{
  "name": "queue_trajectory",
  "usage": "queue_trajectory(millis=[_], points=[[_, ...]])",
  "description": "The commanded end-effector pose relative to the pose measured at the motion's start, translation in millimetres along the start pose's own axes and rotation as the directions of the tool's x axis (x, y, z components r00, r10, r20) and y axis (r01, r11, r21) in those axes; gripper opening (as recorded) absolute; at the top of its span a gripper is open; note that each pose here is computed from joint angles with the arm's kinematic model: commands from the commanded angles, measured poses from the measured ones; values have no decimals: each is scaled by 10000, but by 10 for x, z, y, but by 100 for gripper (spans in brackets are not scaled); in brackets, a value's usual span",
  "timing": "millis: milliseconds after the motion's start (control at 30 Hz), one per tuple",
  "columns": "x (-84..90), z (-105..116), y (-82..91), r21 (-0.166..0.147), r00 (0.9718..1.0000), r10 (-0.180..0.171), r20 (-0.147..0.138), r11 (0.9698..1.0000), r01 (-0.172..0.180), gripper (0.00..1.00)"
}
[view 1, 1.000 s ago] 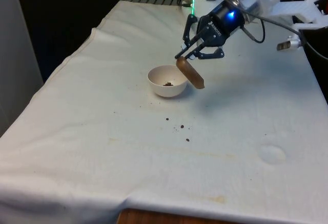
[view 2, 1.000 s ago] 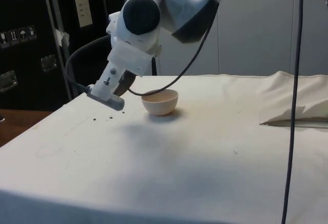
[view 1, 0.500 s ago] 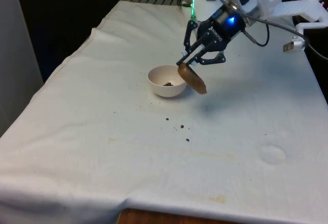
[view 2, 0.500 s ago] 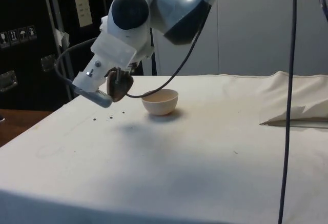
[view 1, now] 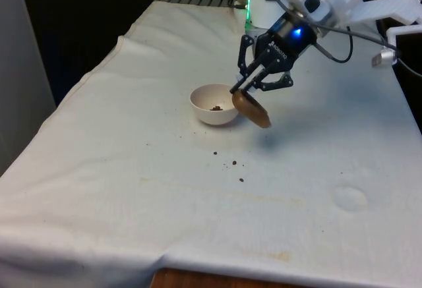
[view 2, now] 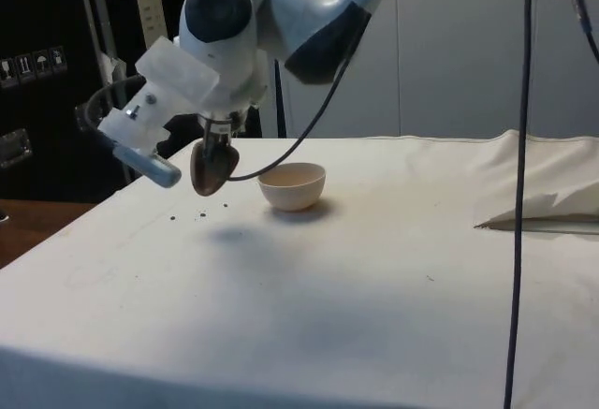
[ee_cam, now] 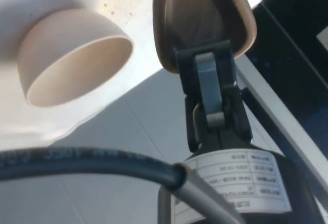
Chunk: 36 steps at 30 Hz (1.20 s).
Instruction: Pour the coffee beans from the cup into the bowl.
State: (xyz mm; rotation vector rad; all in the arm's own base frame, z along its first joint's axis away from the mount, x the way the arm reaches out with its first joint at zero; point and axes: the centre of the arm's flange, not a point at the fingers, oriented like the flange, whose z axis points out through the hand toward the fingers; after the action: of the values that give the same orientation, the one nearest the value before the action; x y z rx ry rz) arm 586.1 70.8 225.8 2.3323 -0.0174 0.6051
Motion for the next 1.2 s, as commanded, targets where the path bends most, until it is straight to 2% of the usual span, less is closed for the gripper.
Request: queue_trajectory(millis=[0, 133, 167, 200, 433, 467, 500, 633, 700, 733, 767, 867, 1000, 1033, 1067, 1167], points=[[9, 30, -15, 250, 9998, -69, 206, 9997, 64, 0], [36, 59, -16, 436, 9991, -90, 419, 9990, 71, 0], [47, 39, -11, 272, 9994, -51, 338, 9996, 41, 0], [51, 73, -15, 558, 9986, -107, 523, 9984, 78, 0], [98, 124, 6, 995, 9962, -144, 856, 9950, 58, 0], [99, 107, 14, 774, 9969, -88, 779, 9970, 27, 0], [104, 130, 10, 1041, 9959, -143, 892, 9946, 50, 0], [122, 167, 29, 1263, 9943, -138, 1061, 9920, 3, 0], [135, 190, 38, 1432, 9929, -150, 1176, 9897, -21, 0], [144, 168, 50, 1245, 9939, -95, 1101, 9922, -43, 0], [142, 196, 43, 1489, 9924, -152, 1217, 9889, -31, 0], [154, 223, 55, 1632, 9909, -162, 1336, 9866, -58, 0], [186, 257, 78, 1900, 9880, -164, 1534, 9817, -132, 0], [189, 239, 90, 1719, 9888, -142, 1483, 9850, -116, 0], [189, 267, 80, 1947, 9873, -174, 1578, 9808, -139, 0], [208, 285, 89, 2110, 9856, -185, 1683, 9773, -177, 0]])
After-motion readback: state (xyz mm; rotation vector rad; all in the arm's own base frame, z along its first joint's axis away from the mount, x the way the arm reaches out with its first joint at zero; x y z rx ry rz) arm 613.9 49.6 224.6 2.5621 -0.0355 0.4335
